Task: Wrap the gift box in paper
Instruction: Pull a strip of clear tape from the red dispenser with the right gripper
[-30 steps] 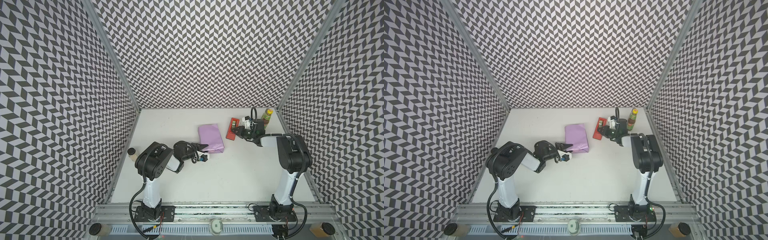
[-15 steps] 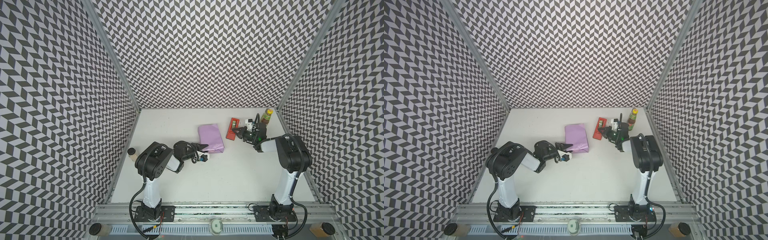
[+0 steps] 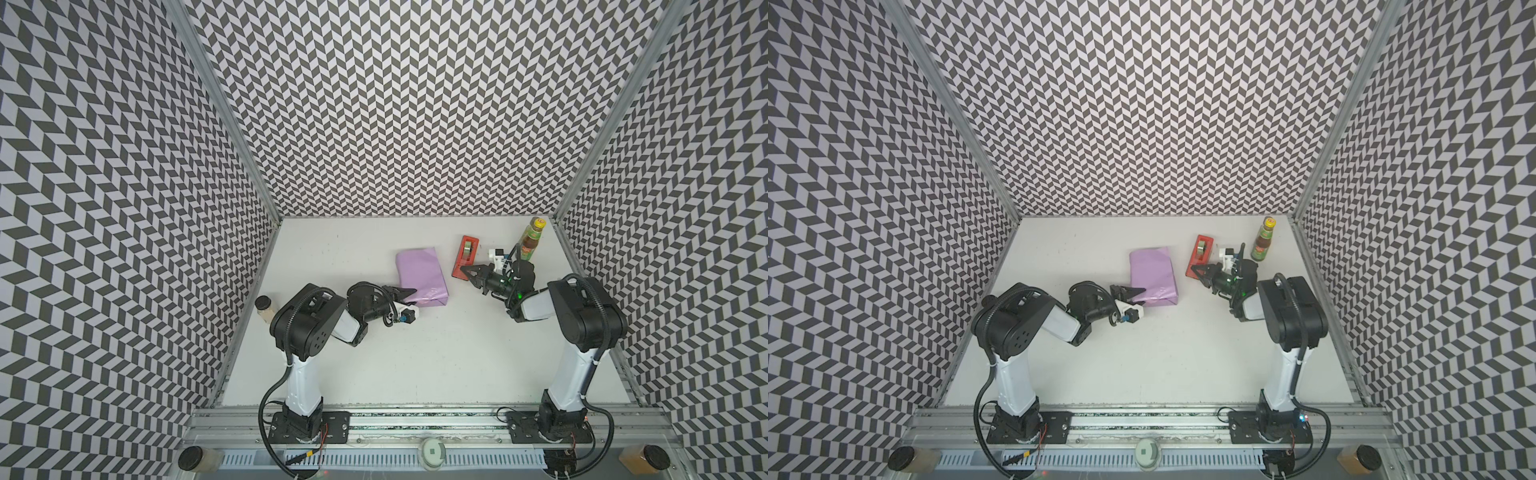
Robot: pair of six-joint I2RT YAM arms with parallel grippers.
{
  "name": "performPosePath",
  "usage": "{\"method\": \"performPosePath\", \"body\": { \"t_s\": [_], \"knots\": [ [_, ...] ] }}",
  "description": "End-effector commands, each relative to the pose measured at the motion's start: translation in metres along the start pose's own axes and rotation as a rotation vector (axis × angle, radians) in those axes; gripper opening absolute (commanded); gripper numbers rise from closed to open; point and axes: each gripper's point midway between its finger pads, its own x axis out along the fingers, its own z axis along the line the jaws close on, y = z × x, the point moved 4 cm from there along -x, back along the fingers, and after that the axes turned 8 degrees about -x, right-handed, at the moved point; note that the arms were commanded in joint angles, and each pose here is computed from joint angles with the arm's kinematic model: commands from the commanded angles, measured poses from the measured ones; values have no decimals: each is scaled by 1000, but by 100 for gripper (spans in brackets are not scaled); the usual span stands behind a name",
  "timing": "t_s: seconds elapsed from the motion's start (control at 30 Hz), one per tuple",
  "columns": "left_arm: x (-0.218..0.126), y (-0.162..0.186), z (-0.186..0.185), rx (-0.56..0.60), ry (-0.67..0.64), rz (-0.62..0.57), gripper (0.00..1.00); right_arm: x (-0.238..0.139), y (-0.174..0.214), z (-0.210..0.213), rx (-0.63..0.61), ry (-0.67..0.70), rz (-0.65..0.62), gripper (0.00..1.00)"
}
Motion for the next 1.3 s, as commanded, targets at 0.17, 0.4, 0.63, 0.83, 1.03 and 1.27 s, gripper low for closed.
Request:
{"method": "performPosePath", "body": {
  "t_s": [0.17, 0.4, 0.63, 0.83, 1.03, 1.27],
  "knots": [
    [2, 6, -12, -32, 44, 30, 37, 0, 10, -3, -64, -1, 3, 0],
    [2, 6, -13, -31, 46, 31, 37, 7, 6, -46, -50, 167, -17, 0],
    [3, 6, -12, -31, 44, 26, 37, -1, -4, -69, -49, 368, -98, 0],
    [4, 5, -12, -31, 41, 24, 37, -3, -3, -83, -50, 471, -113, 0],
    [3, 5, -14, -36, 44, 24, 37, -16, -1, -95, -50, 588, -171, 0],
    [4, 6, -14, -39, 45, 25, 37, -27, -4, -98, -49, 661, -226, 0]
  ]
}}
